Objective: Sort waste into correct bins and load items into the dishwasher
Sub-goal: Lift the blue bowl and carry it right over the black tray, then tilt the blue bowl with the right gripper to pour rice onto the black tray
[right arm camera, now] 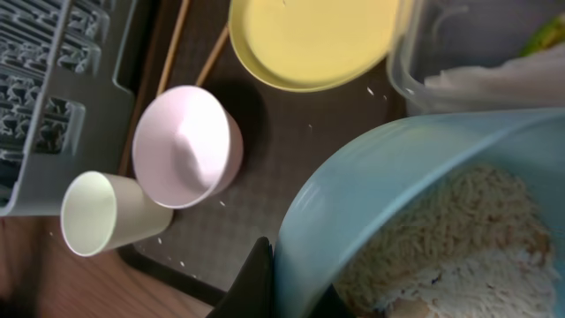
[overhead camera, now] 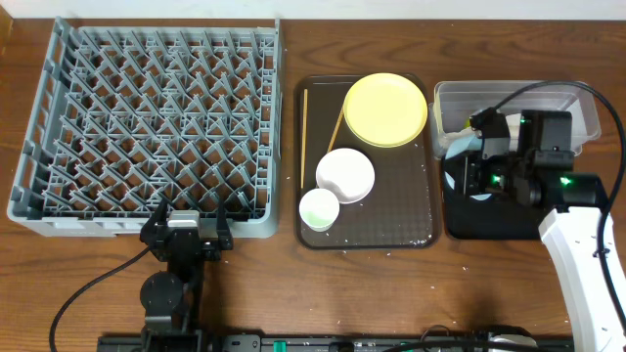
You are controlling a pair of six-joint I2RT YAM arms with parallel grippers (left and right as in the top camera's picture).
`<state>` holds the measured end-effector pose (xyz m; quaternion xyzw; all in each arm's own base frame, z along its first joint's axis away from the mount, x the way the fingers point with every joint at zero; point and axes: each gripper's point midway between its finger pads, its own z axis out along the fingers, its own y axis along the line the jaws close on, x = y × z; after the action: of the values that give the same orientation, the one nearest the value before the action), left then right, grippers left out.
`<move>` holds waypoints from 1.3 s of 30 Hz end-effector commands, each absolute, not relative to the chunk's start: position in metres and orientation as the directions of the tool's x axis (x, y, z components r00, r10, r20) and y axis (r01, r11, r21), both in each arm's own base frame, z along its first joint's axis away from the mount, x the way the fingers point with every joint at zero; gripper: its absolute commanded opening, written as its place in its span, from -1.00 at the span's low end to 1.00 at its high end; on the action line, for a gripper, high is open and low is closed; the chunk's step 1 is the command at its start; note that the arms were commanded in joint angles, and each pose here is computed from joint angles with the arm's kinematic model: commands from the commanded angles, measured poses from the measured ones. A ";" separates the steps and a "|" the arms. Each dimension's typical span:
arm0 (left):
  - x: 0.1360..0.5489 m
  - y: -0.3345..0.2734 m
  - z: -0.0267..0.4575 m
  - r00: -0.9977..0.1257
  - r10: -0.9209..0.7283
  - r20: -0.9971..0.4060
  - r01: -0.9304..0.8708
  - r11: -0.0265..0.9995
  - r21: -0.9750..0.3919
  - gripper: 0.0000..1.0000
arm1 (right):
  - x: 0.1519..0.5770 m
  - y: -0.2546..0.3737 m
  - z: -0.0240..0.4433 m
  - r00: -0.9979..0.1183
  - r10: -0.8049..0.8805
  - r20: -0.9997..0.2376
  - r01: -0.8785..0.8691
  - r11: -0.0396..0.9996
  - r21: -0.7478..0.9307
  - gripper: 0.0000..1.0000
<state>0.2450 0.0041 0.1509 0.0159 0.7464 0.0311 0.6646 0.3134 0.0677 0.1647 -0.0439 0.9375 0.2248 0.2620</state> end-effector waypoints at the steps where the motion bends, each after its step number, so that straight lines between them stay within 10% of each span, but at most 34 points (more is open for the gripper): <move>1: 0.244 0.008 0.133 -0.172 0.071 -0.983 -0.034 0.996 0.078 0.92 | 0.310 0.066 0.169 -0.838 0.038 -0.544 -0.244 0.867 0.436 -0.98; 39: 0.244 0.008 0.133 -0.172 0.071 -0.983 -0.034 0.996 0.078 0.92 | 0.298 -0.010 0.169 -0.568 0.298 -0.768 -0.428 0.690 0.584 -0.98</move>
<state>0.2450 0.0040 0.1509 0.0161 0.7464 0.0310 0.6646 0.3024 -0.0140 0.1562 -0.0108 0.8131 0.3817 0.4394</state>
